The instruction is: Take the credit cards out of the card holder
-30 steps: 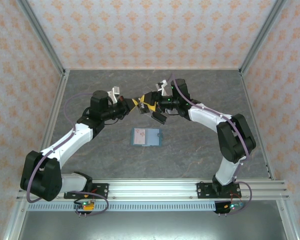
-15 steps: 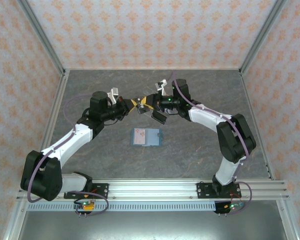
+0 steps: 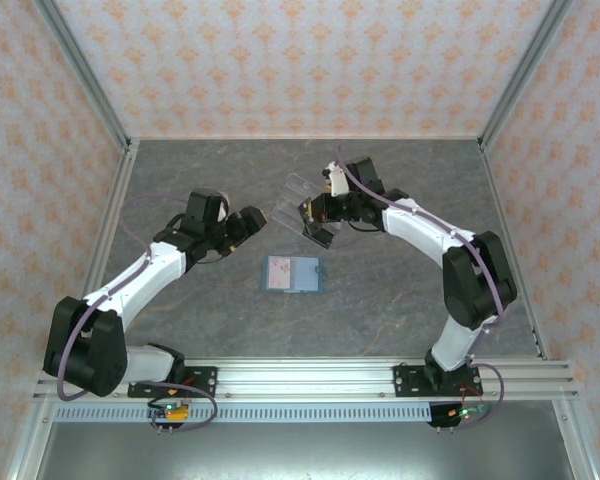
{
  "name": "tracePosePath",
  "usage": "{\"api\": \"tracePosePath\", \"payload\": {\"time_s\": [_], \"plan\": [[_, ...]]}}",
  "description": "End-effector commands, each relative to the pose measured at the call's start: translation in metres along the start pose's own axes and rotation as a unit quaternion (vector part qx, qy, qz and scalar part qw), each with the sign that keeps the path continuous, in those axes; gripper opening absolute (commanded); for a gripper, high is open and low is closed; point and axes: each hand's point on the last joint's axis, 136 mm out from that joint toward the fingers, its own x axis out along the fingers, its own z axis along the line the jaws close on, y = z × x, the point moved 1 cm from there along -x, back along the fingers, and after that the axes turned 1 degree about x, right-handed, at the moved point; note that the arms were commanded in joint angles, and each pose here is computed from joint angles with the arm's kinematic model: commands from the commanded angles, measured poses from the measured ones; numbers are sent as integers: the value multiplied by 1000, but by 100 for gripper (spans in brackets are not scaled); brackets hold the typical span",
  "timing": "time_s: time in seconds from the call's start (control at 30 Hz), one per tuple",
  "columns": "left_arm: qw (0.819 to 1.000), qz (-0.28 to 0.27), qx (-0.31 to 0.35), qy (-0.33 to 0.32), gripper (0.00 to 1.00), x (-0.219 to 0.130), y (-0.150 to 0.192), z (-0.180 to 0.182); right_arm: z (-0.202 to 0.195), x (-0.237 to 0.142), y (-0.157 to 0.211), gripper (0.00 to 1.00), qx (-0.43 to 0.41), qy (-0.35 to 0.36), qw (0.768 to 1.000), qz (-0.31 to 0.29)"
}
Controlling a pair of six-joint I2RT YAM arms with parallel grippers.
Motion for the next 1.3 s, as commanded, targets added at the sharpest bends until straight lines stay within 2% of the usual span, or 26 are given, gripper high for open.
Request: {"api": "tracePosePath", "payload": {"time_s": [0.0, 0.1, 0.4, 0.63, 0.87, 1.17, 1.27], "plan": [[997, -13, 20, -76, 94, -4, -7, 26, -13, -18, -10, 0, -126, 70, 989, -12], [996, -11, 18, -87, 100, -3, -7, 32, -15, -17, -8, 0, -178, 83, 980, 2], [997, 9, 21, -76, 100, 3, -2, 31, -12, 5, 3, 0, -266, 78, 959, 60], [997, 21, 24, -70, 100, 6, 0, 28, -17, 18, 13, 0, -287, 82, 949, 97], [998, 32, 26, -49, 100, 11, 4, 24, -32, 26, 16, 1, -300, 107, 942, 109], [998, 36, 27, -47, 100, 12, 6, 25, -40, 39, 22, 2, -303, 105, 937, 138], [998, 36, 27, -48, 100, 12, 7, 26, -42, 40, 22, 7, -306, 110, 935, 141]]}}
